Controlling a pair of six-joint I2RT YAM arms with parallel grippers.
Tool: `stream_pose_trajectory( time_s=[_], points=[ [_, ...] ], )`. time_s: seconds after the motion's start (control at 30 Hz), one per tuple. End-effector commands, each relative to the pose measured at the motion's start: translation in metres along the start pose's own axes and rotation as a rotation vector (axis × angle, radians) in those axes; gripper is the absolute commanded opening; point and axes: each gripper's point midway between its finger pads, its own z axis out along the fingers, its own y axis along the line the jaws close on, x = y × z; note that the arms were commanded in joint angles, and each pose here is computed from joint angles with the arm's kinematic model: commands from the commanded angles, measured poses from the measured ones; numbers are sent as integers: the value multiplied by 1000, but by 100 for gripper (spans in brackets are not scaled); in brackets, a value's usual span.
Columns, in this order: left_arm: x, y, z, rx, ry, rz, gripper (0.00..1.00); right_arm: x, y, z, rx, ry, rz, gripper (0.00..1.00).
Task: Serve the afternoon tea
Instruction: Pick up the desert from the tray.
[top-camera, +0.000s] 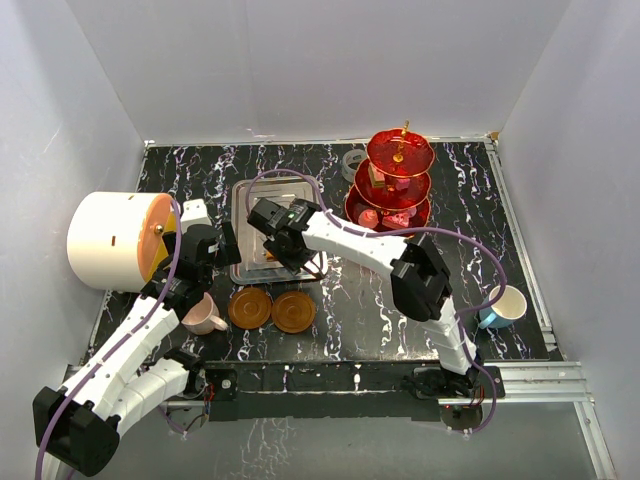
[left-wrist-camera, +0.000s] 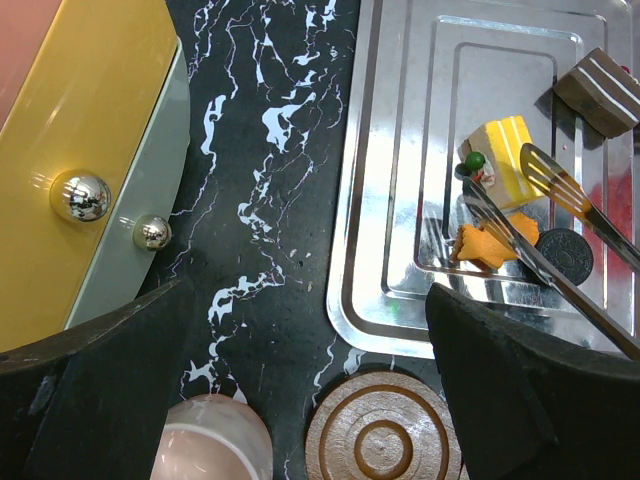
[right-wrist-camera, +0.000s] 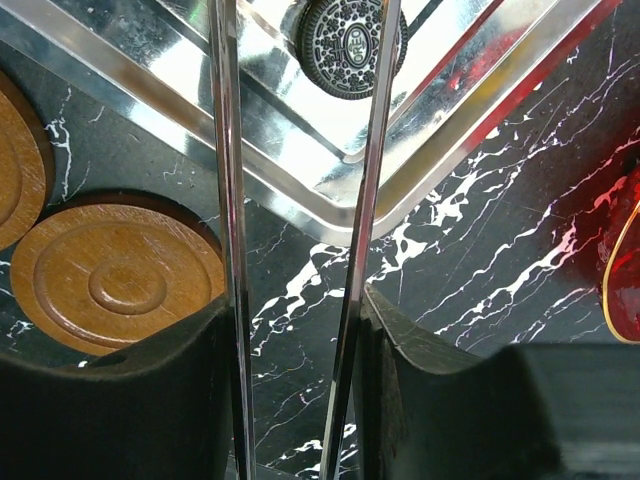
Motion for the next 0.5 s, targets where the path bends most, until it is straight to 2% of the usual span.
stream_pose_trajectory(
  time_s=[0.0,0.47],
  points=[
    [-10,3,-4,-12,-32,-13,99,-13,-12,-16,66,-44,-9,40],
    [-9,2,-4,-5,-29,-11,99,7,-18,-2,110,33,-32,40]
  ],
)
